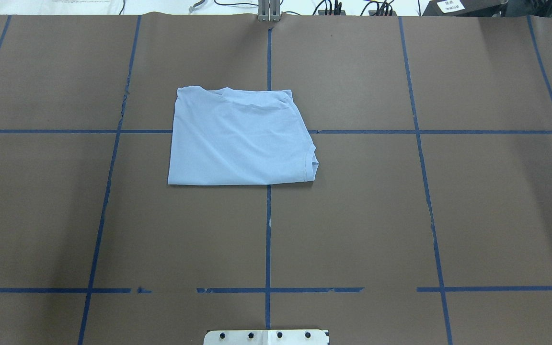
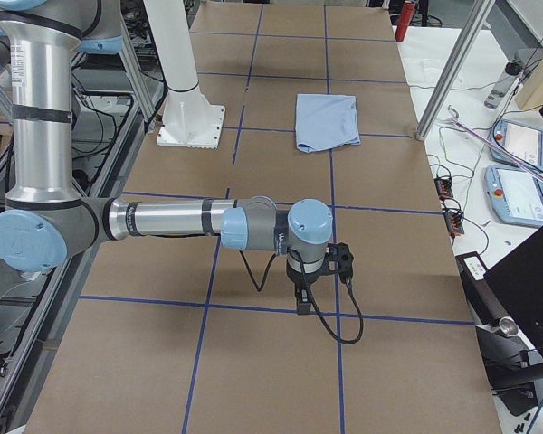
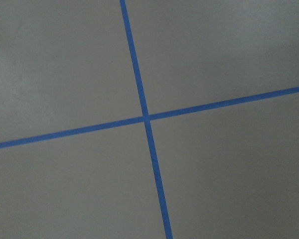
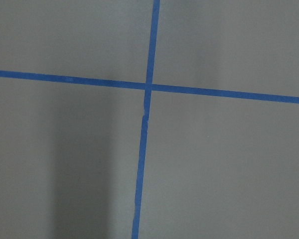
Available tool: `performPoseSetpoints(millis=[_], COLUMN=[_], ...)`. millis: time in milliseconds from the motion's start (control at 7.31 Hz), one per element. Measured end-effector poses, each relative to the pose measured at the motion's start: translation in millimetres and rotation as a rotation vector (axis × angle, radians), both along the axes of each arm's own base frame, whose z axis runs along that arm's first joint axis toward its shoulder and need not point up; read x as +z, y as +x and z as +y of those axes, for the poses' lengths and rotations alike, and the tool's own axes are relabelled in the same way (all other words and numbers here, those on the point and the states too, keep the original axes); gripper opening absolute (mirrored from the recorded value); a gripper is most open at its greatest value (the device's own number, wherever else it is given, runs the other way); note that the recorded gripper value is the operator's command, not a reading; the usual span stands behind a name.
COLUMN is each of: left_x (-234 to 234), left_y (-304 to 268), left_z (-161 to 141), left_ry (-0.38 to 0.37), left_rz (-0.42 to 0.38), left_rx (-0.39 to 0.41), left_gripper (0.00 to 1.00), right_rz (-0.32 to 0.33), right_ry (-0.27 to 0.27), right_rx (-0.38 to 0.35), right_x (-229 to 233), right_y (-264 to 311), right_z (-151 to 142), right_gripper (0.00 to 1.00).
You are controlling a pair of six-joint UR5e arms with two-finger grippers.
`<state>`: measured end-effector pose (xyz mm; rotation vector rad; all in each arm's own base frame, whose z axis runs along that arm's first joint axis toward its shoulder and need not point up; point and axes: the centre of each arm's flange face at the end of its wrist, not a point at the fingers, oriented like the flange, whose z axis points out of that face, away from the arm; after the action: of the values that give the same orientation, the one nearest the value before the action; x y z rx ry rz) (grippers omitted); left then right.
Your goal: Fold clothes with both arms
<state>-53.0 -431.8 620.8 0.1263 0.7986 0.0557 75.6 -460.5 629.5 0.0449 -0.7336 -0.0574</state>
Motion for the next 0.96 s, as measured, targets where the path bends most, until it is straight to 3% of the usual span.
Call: performPoseSetpoints(millis=[410, 958], left_x=[-4.1, 0.9], left_y=[-6.2, -35.3], left_z=[16.2, 25.6], left_ry=[-0.113, -0.108], left_rz=[-0.002, 0.001], left_rx=[0.050, 0.007], left_gripper=[1.00, 1.00], right_rz=[-0.001, 0.001], right_ry=[-0.010, -0.014], right_rx=[0.010, 0.012], right_x=[2.1, 3.5], right_y=[1.3, 1.3], right_z=[5.3, 5.9], right_gripper=[1.00, 1.00])
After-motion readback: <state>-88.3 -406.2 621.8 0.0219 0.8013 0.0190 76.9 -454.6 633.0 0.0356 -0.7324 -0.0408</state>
